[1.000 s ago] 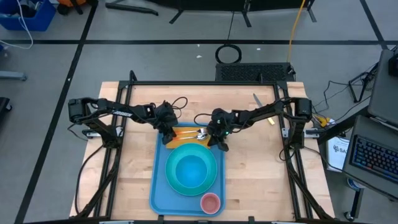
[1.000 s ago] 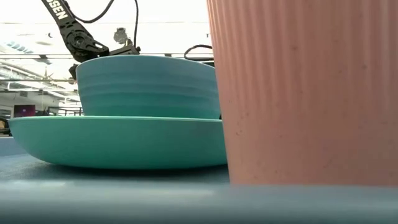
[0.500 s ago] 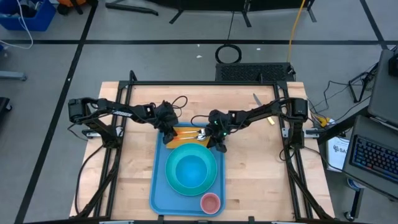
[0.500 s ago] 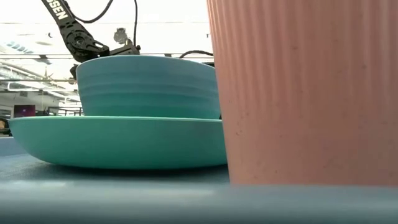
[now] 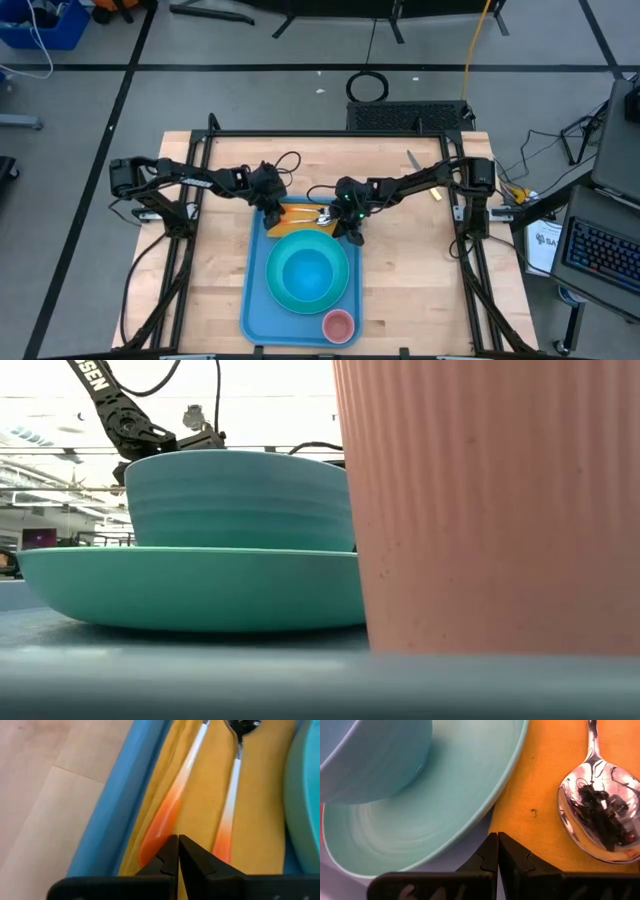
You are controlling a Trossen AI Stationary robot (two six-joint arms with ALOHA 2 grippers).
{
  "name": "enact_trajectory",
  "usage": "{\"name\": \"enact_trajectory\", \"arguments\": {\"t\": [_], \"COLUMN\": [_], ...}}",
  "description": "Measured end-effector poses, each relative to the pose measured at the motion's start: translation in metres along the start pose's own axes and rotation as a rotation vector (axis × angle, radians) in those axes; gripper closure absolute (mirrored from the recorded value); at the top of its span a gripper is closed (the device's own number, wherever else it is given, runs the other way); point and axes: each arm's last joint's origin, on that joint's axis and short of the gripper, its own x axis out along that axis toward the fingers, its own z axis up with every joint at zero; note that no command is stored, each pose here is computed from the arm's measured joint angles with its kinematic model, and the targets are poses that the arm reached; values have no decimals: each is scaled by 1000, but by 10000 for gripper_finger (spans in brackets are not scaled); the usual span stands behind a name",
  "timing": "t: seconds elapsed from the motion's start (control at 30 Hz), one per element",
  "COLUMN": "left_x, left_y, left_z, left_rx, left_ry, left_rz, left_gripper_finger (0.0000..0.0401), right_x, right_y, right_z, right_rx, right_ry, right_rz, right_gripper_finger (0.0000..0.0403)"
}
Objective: Set up tray
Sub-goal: Adjust the orange napkin
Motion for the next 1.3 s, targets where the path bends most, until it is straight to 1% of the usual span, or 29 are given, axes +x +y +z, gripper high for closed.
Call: {"name": "enact_trajectory", "arguments": {"t": [0.1,0.17,0.27,0.37,0.53,0.6,0.7,0.8,0.87,0.97,1.1,1.3], "left_x": [0,0,0,0,-13,-22,-33,-33,-32,-28,-26,-24], "left_y": [-1,-1,-1,-4,-11,-15,-21,-24,-25,-26,-33,-35], "left_z": [0,0,-1,-1,5,7,10,7,5,2,-1,-5], "left_rx": [1,1,2,12,66,82,103,119,115,101,115,93], "left_ry": [5,6,9,8,-55,-88,-119,-91,-69,-34,-8,42], "left_rz": [-23,-27,-32,-43,-14,-22,-46,-71,-101,-113,-176,-204], "left_gripper_finger": [396,397,385,377,391,397,395,398,397,399,399,400], "right_x": [0,0,-1,-1,-1,-1,-1,-1,-1,-1,-1,-1], "right_y": [0,1,1,1,1,1,1,1,1,1,1,1], "right_z": [0,1,4,4,4,4,4,4,4,4,4,4], "right_rx": [-11,-38,-76,-77,-76,-75,-75,-77,-78,-78,-78,-79], "right_ry": [2,-4,-25,-27,-28,-28,-28,-29,-30,-31,-31,-34], "right_rz": [-17,-24,-46,-46,-45,-45,-44,-45,-45,-45,-45,-45], "right_gripper_finger": [403,403,403,403,403,403,403,403,403,403,403,403]}}
